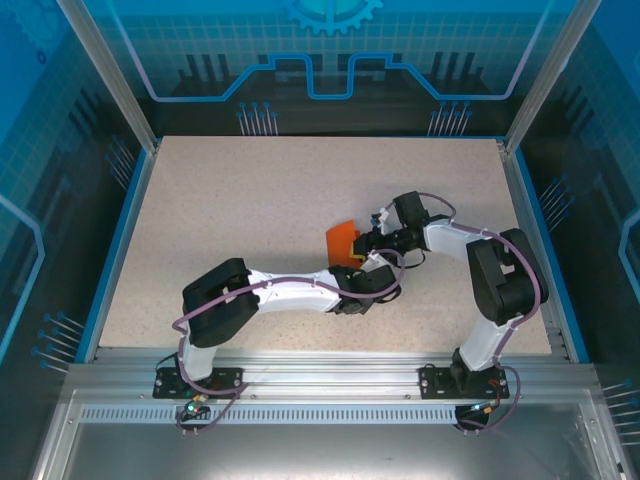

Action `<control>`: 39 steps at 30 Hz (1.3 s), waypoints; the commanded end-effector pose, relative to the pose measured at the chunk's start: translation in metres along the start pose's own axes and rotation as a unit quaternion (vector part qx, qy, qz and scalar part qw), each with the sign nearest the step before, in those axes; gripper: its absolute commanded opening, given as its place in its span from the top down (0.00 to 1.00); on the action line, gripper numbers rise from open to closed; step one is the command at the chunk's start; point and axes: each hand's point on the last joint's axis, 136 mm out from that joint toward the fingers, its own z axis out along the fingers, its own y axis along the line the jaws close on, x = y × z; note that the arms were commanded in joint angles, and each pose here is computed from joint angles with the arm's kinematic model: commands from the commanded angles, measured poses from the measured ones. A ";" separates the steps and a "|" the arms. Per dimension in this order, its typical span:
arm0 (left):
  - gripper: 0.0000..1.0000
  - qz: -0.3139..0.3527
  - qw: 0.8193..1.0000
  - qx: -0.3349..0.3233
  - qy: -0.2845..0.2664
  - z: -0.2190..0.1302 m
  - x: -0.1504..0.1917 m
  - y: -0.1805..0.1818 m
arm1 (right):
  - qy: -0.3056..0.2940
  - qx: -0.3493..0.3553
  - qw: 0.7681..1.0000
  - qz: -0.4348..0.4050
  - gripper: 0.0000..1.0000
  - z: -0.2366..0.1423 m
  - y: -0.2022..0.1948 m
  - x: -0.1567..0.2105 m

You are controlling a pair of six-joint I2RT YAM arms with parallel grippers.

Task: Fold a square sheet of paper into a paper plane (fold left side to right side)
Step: Fold the triangle a second time at the center of the table.

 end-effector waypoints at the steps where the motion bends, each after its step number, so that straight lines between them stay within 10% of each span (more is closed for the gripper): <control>1: 0.64 -0.005 1.000 0.014 -0.017 -0.011 -0.006 -0.002 | 0.007 0.014 1.000 0.003 0.64 0.001 -0.004 0.001; 30: 1.00 -0.070 0.992 0.101 -0.005 -0.015 -0.002 0.009 | -0.099 0.041 0.994 -0.027 0.42 -0.074 -0.003 -0.015; 39: 0.99 -0.124 0.982 0.142 0.004 -0.014 0.001 0.026 | -0.089 0.065 0.994 -0.017 0.75 -0.070 -0.033 0.022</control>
